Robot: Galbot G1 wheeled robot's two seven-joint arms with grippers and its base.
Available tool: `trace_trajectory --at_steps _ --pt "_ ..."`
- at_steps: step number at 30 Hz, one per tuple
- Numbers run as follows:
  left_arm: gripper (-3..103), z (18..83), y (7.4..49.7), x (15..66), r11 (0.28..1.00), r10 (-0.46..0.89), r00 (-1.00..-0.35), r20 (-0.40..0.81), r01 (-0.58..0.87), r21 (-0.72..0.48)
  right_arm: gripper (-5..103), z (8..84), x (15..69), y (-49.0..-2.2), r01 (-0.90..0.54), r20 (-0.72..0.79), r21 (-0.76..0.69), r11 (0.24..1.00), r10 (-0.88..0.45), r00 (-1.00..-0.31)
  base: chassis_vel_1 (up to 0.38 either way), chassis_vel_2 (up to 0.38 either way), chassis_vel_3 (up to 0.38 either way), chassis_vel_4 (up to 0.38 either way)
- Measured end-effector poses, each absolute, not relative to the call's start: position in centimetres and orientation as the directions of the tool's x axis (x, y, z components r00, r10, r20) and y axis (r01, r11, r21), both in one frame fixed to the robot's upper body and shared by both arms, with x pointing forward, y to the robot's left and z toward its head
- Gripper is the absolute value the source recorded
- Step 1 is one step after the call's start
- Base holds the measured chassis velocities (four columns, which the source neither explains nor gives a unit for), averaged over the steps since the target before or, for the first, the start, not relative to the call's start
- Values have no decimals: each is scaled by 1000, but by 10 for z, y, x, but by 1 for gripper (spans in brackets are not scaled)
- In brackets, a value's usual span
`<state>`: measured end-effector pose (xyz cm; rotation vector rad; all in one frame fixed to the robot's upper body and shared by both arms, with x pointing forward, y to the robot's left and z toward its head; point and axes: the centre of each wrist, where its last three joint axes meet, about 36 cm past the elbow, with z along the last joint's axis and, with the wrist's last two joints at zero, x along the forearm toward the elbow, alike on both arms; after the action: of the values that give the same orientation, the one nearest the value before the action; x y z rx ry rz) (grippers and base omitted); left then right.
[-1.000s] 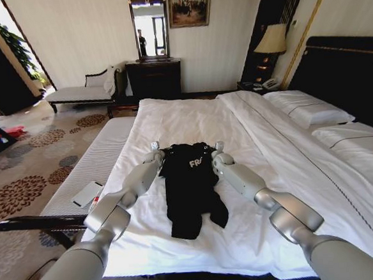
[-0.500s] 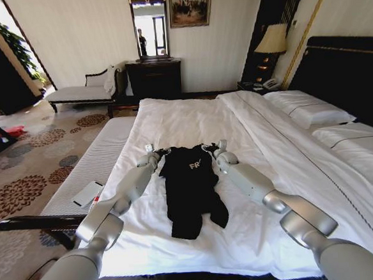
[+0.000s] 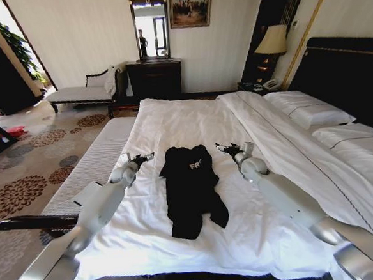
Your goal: Fold the clothes on the bed.
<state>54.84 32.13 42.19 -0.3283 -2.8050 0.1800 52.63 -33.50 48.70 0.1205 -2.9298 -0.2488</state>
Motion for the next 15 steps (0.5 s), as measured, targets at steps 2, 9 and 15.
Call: trace_trajectory --at_steps 2,9,15 --pt "100 421 329 532 969 237 -929 285 207 -134 100 486 508 -342 -61 191 180 982 -96 -977 0 0 0 0" --pt "100 423 342 463 969 248 -934 256 245 -41 100 488 436 -356 -60 180 181 982 -93 -979 0 0 0 0" --pt "100 440 341 419 971 239 -954 183 235 -44 100 482 376 -354 -57 211 204 977 -100 -972 0 0 0 0"
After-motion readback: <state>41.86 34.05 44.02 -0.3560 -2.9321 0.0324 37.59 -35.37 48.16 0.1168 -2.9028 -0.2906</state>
